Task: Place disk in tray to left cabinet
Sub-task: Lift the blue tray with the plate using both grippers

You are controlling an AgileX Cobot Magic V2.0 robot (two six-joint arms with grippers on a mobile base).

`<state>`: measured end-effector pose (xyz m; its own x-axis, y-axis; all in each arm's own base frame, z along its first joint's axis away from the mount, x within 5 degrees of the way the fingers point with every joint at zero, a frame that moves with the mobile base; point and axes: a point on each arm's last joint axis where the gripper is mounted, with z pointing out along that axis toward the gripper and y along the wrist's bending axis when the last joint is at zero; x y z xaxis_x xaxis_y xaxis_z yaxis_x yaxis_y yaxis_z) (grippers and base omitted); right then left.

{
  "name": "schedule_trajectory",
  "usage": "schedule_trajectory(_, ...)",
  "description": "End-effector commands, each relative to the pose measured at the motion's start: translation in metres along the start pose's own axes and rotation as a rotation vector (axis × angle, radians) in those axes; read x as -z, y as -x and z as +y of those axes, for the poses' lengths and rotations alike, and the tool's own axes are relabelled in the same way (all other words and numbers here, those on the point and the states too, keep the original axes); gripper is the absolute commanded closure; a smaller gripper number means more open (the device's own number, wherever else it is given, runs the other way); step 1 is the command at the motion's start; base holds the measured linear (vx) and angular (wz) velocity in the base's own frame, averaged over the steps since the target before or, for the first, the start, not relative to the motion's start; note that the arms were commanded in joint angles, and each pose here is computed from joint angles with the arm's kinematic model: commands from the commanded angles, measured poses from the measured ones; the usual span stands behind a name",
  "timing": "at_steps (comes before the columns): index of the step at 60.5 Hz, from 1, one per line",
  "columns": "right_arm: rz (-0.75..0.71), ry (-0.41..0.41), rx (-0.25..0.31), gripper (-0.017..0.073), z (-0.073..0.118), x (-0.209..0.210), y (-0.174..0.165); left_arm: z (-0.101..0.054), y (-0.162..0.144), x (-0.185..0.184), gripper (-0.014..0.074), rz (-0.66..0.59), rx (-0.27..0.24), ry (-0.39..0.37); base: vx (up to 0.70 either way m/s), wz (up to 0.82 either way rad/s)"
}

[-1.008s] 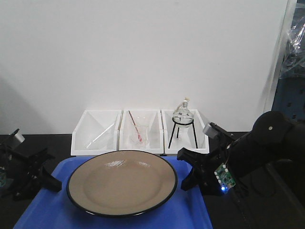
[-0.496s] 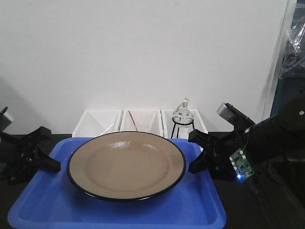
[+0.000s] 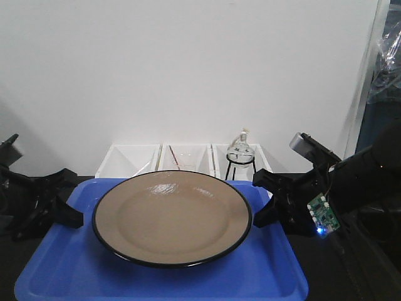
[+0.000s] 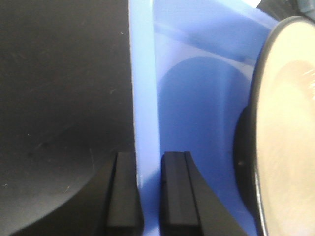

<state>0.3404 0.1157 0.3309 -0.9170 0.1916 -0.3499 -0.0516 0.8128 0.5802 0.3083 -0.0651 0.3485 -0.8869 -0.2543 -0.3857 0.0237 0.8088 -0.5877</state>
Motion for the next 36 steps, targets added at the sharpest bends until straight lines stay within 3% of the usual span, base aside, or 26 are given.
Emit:
schedule_trajectory(1, -0.067, 0.231, -0.018, 0.0565, 0.046, 0.0346, -0.0003, -0.039, -0.0042, 0.0157, 0.0594, -0.031, 0.061, -0.216, 0.0, 0.0)
schedule_trajectory(13, -0.085, 0.247, -0.001, 0.0565, 0.0528, 0.0428, 0.0035, -0.0391, -0.0036, 0.0159, 0.0594, -0.038, 0.056, -0.216, 0.0, 0.0)
schedule_trajectory(22, -0.051, 0.205, 0.017, 0.0565, 0.0484, 0.0392, 0.0014, -0.0398, -0.0036, 0.0161, 0.0594, -0.037, 0.066, -0.224, 0.0, 0.0)
schedule_trajectory(36, -0.051, 0.212, -0.015, 0.0565, 0.0483, 0.0376, 0.0024, -0.0412, -0.0035, 0.0164, 0.0594, -0.036, 0.077, -0.239, 0.0, 0.0)
